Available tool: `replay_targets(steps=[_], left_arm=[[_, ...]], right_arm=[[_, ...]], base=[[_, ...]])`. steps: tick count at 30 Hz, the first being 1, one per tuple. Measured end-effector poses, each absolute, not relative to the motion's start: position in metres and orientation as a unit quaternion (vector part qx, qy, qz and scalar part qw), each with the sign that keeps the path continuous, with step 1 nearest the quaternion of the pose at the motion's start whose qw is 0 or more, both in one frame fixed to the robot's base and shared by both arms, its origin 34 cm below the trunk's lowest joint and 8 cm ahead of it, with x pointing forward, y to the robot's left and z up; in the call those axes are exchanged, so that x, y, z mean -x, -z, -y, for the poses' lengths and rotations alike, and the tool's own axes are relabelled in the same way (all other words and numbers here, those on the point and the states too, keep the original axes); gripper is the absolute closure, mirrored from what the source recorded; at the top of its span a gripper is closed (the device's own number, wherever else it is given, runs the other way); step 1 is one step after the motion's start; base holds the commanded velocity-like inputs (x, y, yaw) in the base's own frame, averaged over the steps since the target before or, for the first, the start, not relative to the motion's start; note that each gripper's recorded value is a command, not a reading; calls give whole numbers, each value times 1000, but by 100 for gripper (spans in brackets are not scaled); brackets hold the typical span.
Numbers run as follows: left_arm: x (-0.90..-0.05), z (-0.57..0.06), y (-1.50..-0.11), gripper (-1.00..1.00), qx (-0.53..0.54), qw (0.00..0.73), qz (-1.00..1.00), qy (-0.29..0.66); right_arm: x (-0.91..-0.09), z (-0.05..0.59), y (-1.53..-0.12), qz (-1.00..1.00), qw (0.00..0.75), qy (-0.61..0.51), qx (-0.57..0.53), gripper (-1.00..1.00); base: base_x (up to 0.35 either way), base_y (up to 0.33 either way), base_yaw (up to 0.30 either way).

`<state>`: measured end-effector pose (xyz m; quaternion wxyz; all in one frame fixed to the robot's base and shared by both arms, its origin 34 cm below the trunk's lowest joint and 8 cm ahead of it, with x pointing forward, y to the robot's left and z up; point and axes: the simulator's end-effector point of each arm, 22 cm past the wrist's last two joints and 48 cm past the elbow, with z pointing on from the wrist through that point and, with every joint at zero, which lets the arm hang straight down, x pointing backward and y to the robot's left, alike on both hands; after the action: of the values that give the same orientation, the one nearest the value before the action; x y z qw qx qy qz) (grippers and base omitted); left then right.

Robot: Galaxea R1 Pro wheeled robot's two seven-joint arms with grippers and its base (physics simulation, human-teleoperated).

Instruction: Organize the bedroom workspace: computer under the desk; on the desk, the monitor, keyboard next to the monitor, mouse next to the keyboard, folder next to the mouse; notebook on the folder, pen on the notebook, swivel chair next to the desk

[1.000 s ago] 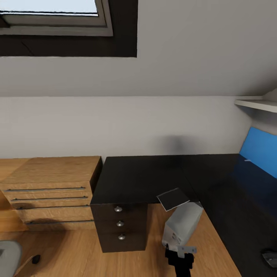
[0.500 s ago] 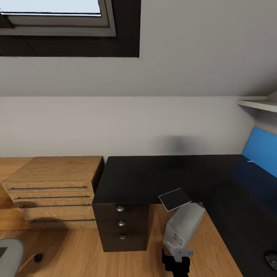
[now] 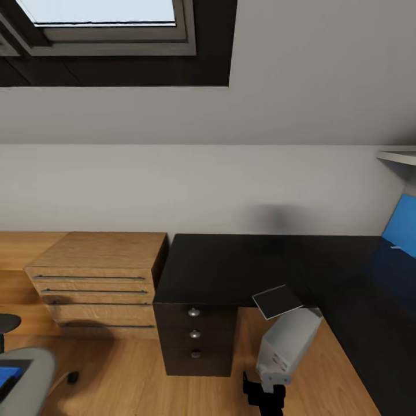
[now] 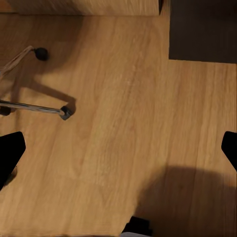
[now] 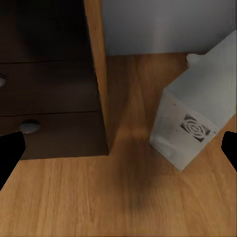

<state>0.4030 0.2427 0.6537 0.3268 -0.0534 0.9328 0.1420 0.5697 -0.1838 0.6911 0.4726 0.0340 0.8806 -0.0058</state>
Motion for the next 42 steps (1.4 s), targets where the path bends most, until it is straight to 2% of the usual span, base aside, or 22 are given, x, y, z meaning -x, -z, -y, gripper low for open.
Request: replay_targets(steps=[10,42], left_arm=[[-403,-243,-654,-100,53,327,-933,-142],[-399,-244,-651,-100,51,323,-934,-145]], right_arm=[[-568,182,-690,-881,472,4,-34,-100],[-571,175,-700,-869,494,-1,-39,-100]], base=[[-202,206,270],[-7,2,286]])
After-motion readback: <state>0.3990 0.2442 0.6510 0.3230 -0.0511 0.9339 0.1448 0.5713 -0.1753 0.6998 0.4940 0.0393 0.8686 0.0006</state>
